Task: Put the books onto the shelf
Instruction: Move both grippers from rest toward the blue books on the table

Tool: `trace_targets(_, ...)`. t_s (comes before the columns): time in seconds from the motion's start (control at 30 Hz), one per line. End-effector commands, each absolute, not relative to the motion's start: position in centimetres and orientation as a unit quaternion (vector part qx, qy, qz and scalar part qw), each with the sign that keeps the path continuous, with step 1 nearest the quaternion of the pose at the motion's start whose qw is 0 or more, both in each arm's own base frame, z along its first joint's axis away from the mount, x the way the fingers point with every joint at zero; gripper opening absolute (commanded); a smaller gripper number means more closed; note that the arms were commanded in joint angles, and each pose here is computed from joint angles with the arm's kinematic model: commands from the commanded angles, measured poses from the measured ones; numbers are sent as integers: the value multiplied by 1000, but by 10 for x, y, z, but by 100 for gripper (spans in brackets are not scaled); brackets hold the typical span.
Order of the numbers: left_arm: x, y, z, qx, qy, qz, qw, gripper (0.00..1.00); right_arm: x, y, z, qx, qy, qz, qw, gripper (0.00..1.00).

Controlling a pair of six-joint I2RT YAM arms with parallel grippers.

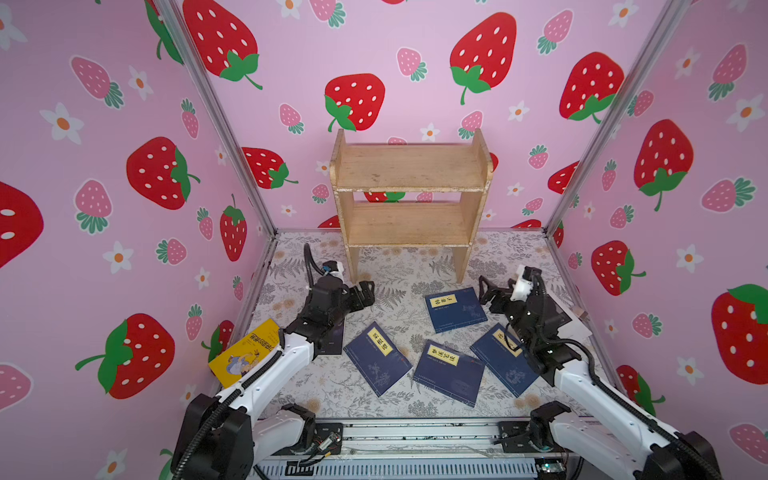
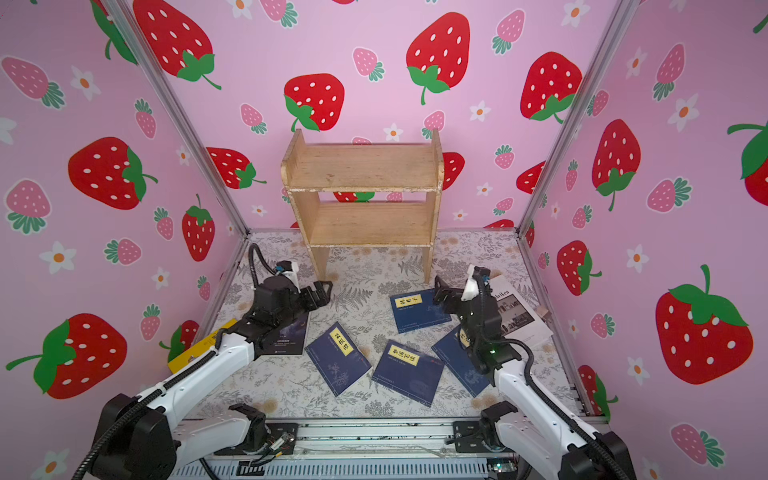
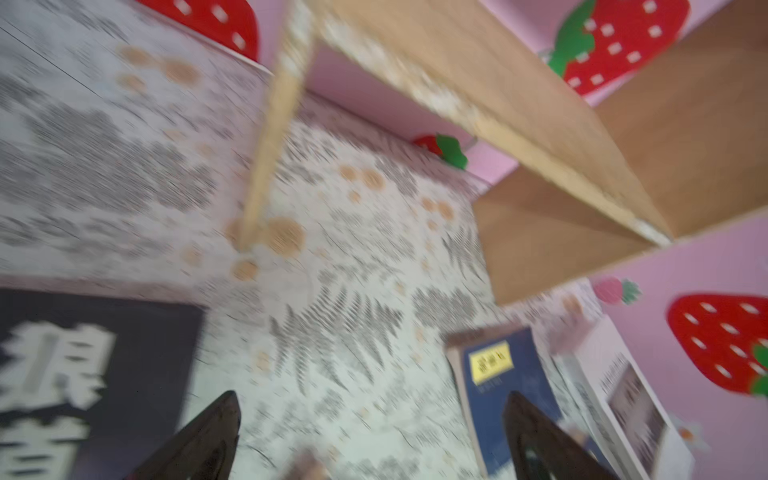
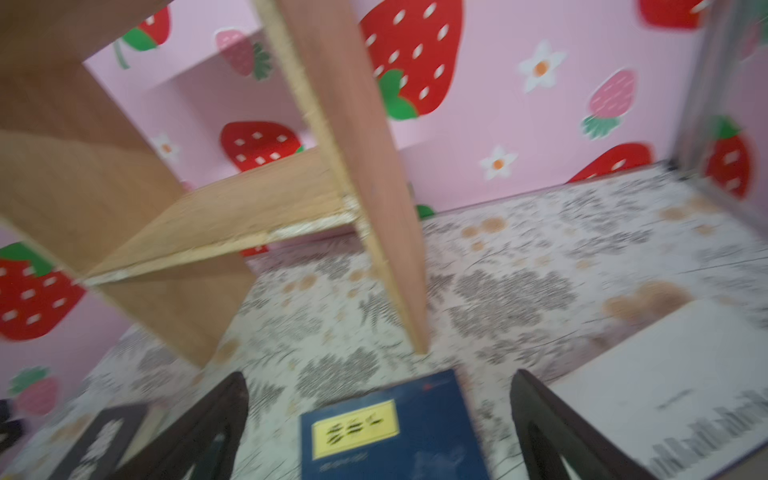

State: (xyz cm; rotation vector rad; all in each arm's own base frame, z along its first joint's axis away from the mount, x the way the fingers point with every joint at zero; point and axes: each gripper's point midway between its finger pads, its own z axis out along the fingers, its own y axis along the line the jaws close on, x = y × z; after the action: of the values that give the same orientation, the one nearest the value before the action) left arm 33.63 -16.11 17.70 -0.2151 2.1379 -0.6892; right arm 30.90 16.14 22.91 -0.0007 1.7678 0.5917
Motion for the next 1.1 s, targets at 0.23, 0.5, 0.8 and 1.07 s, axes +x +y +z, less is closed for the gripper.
trace_targets(0.23,272,-206,189,-135,832,-368,393,99,244,264,209,-18,783,396,480,100)
trace_targets(0.5,262,-178,164,-194,846,-362,341,99,236,290,217,-76,764,435,470,100)
trace_targets(0.8,211,-132,116,-201,910,-242,271,99,266,317,173,-109,828,334,437,100)
trace_targets(1.07,192,-141,71,-211,908,-282,226,97,254,386,129,-216,855,272,384,94)
